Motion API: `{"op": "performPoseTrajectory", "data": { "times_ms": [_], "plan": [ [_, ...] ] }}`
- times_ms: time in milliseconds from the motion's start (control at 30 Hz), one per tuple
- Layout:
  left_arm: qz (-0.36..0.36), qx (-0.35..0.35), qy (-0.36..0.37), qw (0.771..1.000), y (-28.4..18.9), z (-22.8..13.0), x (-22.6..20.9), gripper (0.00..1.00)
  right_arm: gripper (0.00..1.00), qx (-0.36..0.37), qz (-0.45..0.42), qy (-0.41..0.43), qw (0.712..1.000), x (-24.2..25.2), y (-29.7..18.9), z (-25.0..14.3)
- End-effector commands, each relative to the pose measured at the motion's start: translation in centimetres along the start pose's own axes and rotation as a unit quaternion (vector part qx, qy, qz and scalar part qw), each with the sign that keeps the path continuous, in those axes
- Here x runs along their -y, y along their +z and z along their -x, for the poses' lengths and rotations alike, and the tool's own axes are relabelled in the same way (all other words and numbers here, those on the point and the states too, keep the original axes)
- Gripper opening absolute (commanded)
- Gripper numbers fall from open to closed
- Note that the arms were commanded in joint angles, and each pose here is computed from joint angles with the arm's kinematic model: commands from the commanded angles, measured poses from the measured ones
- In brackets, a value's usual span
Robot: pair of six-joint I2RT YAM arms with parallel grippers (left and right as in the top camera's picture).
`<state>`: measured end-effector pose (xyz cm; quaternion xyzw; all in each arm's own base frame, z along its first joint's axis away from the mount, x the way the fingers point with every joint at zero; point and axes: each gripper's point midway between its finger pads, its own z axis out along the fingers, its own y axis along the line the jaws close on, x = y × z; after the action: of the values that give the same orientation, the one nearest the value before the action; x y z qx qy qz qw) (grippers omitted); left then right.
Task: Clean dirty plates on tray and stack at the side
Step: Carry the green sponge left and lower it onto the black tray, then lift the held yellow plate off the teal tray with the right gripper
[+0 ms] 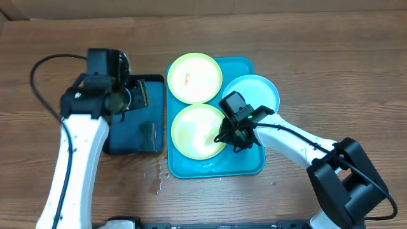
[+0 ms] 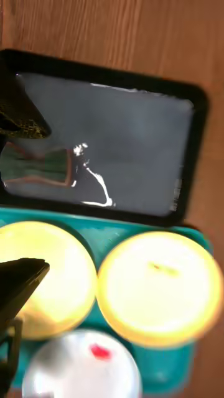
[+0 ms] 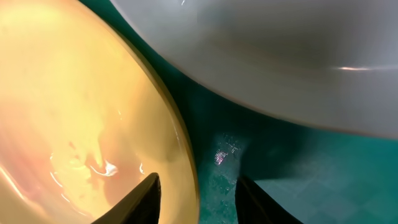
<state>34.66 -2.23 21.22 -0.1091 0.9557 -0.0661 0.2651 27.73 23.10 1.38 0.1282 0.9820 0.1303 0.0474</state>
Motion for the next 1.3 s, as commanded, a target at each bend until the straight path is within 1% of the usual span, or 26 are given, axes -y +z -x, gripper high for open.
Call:
{"op": "performPoseTrajectory", "data": {
  "times_ms": [0,100,233,267,400,467,500,533,733,867,1033,1167,1267],
  "plan": [
    [-0.002,0.033,-0.017,0.999,-2.1,0.8,-0.1,0.63,0.4,-0.007,-0.009,0.008,1.0,0.3,0.7,-0.5],
    [-0.003,0.039,-0.017,0.999,-3.0,0.6,-0.1,0.63,0.4,-0.009,-0.012,0.009,1.0,0.5,1.0,-0.6],
    [0.016,0.038,-0.021,0.999,-3.1,0.4,-0.8,0.64,0.4,-0.011,-0.016,0.011,1.0,0.6,1.2,-0.7],
    [0.023,0.038,-0.024,0.999,-3.1,0.4,-1.0,0.64,0.38,-0.012,-0.016,0.011,1.0,0.6,1.2,-0.7],
    [0.039,0.041,-0.031,0.998,-3.1,0.5,-1.6,0.66,0.21,-0.008,-0.011,0.011,1.0,0.4,1.3,-0.5],
    [0.043,0.04,-0.031,0.998,-3.1,0.4,-1.7,0.66,0.12,-0.008,-0.01,0.01,1.0,0.3,1.3,-0.5],
    [0.043,0.04,-0.031,0.998,-3.1,0.4,-1.7,0.66,0.06,-0.008,-0.01,0.01,1.0,0.3,1.3,-0.5],
    [0.042,0.04,-0.032,0.998,-3.2,0.4,-1.7,0.66,0.04,-0.009,-0.009,0.01,1.0,0.3,1.3,-0.5],
    [0.037,0.055,-0.032,0.997,-4.2,0.6,-1.6,0.64,0.04,-0.013,-0.005,0.01,1.0,-0.1,0.7,-0.5],
    [0.032,0.071,-0.032,0.996,-5.3,0.7,-1.5,0.66,0.04,-0.009,0.0,-0.006,1.0,-0.7,-0.8,-0.2],
    [0.031,0.074,-0.032,0.996,-5.9,0.4,-1.6,0.67,0.04,0.003,0.016,-0.021,1.0,-1.4,-2.8,0.0],
    [0.048,0.07,-0.032,0.996,-5.9,0.1,-2.2,0.68,0.04,0.012,0.027,-0.025,0.999,-1.6,-4.3,0.0],
    [0.075,0.071,-0.033,0.994,-6.0,0.0,-3.1,0.72,0.04,0.025,0.042,-0.037,0.998,-2.1,-5.7,0.2]
  ]
}}
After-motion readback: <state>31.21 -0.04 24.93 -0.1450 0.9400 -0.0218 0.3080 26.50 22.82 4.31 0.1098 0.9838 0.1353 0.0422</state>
